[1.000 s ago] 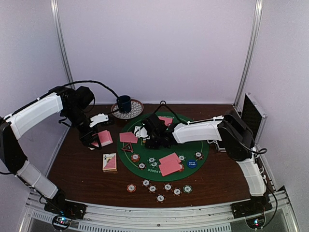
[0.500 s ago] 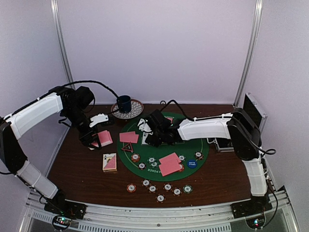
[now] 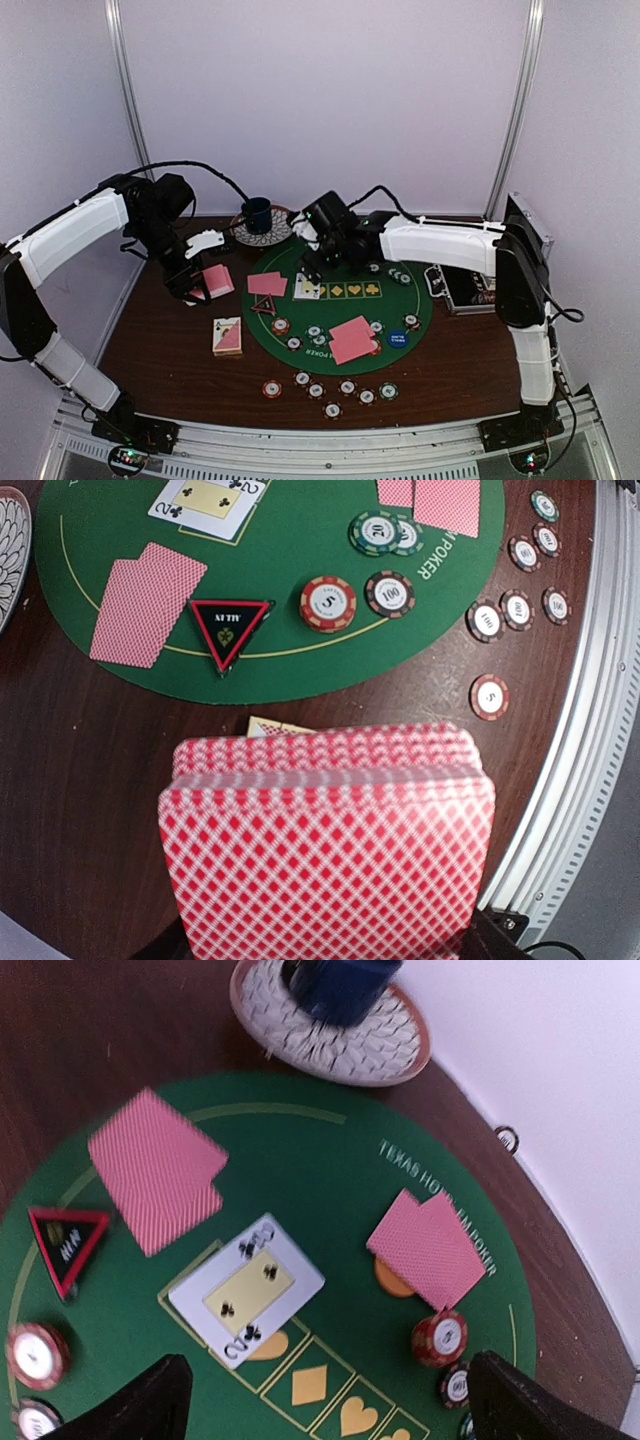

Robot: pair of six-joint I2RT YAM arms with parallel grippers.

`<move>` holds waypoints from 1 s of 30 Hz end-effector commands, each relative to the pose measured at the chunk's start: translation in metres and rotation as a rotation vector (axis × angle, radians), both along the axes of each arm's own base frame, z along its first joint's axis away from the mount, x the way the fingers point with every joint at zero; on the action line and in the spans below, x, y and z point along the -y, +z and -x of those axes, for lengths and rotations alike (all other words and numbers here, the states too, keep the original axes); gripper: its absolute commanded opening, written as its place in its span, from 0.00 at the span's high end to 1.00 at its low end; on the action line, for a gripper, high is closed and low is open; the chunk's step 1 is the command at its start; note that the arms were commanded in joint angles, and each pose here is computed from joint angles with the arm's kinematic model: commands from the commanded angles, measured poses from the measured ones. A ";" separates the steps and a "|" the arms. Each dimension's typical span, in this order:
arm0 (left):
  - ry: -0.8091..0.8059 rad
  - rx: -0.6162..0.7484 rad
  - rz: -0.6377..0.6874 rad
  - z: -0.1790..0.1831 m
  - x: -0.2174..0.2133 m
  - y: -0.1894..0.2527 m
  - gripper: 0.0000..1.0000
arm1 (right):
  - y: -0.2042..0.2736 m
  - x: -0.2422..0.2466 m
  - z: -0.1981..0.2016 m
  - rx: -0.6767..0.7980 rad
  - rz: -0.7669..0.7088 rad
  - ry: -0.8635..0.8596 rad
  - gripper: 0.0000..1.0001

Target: Distribute texas hold em gaming equipment

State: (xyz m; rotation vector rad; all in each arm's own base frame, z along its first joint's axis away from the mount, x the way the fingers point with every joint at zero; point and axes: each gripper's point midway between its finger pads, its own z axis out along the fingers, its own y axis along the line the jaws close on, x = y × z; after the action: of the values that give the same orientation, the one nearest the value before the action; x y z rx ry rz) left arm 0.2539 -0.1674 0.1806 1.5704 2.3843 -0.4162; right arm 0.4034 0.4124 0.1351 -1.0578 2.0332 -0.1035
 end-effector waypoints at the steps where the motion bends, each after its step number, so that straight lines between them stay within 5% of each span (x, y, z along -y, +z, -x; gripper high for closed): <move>1: -0.004 0.015 0.031 -0.002 0.004 0.011 1.00 | 0.076 0.013 -0.023 -0.201 -0.355 -0.166 0.01; 18: 0.014 0.024 0.049 -0.010 0.011 0.003 1.00 | 0.101 -0.062 0.081 -0.967 -0.969 -0.042 0.04; 30: 0.008 0.019 0.056 -0.014 0.023 -0.002 1.00 | 0.103 -0.114 0.107 -1.156 -1.112 0.018 0.06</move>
State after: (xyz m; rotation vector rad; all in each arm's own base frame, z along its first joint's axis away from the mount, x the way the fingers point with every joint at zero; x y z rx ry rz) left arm 0.2607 -0.1789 0.1743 1.5508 2.3882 -0.4360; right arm 0.3022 0.5075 0.2248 -0.3561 2.4165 1.6412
